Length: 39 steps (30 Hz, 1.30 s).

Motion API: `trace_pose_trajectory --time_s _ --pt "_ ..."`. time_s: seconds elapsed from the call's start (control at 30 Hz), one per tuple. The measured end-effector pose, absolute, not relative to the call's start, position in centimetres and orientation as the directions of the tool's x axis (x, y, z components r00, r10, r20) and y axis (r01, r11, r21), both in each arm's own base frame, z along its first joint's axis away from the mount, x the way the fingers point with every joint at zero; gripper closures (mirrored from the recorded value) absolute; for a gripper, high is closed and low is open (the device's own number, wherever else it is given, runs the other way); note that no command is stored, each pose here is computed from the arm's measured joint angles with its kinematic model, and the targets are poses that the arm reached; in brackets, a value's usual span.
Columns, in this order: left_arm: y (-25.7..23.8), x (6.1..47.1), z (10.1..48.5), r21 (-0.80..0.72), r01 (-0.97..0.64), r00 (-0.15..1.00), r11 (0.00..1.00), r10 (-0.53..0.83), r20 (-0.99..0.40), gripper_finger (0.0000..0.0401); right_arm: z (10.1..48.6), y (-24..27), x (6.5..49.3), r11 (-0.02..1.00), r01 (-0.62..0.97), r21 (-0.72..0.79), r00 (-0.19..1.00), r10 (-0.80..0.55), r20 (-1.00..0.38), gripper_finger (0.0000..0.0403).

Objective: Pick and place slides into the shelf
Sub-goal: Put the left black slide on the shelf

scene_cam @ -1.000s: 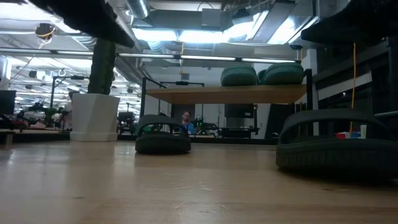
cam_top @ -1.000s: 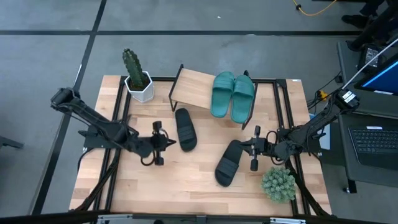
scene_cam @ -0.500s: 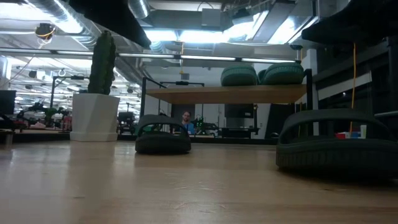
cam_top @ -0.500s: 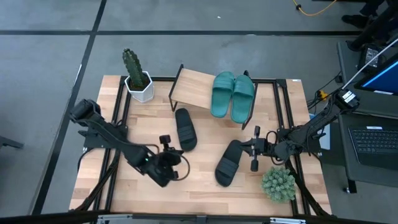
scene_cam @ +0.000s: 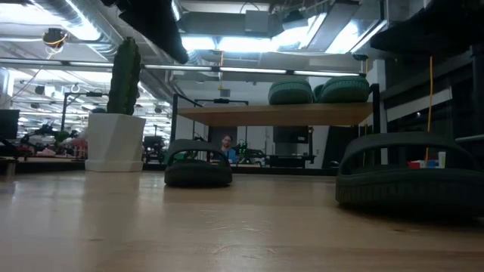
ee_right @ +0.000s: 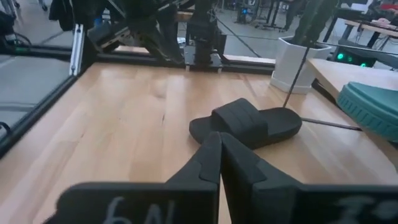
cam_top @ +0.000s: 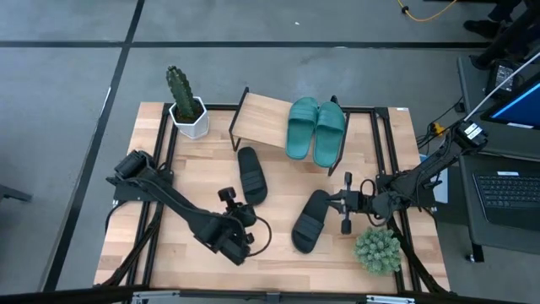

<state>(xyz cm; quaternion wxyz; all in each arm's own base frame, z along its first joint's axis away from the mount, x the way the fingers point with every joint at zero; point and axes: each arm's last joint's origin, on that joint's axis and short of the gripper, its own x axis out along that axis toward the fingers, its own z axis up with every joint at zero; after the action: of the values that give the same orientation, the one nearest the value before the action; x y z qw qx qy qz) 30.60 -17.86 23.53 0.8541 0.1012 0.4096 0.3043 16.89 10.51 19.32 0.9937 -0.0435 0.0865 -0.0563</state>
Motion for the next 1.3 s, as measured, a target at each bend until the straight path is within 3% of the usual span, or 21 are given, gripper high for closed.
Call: trace_pose_trajectory --time_s 0.3,0.8,1.13,1.3 --pt "-18.6 31.3 22.3 0.481 -0.486 0.261 0.730 0.647 -0.717 0.0401 19.3 10.5 16.9 0.987 0.104 -0.121 0.977 -0.124 -0.171 0.0392" --pt "-17.6 32.9 21.1 0.524 -0.477 0.268 0.706 0.684 -0.678 0.0401 19.1 10.5 16.9 0.986 0.103 -0.130 0.975 -0.126 -0.181 0.0392" --pt "-16.9 34.4 21.0 0.530 -0.410 0.318 0.742 0.661 -0.680 0.0400 19.1 10.4 16.9 0.986 0.103 -0.129 0.975 -0.126 -0.182 0.0392" --pt "-16.7 34.7 21.0 0.519 -0.422 0.322 0.744 0.658 -0.681 0.0370 18.9 10.4 16.8 0.984 0.100 -0.144 0.972 -0.128 -0.197 0.0392"
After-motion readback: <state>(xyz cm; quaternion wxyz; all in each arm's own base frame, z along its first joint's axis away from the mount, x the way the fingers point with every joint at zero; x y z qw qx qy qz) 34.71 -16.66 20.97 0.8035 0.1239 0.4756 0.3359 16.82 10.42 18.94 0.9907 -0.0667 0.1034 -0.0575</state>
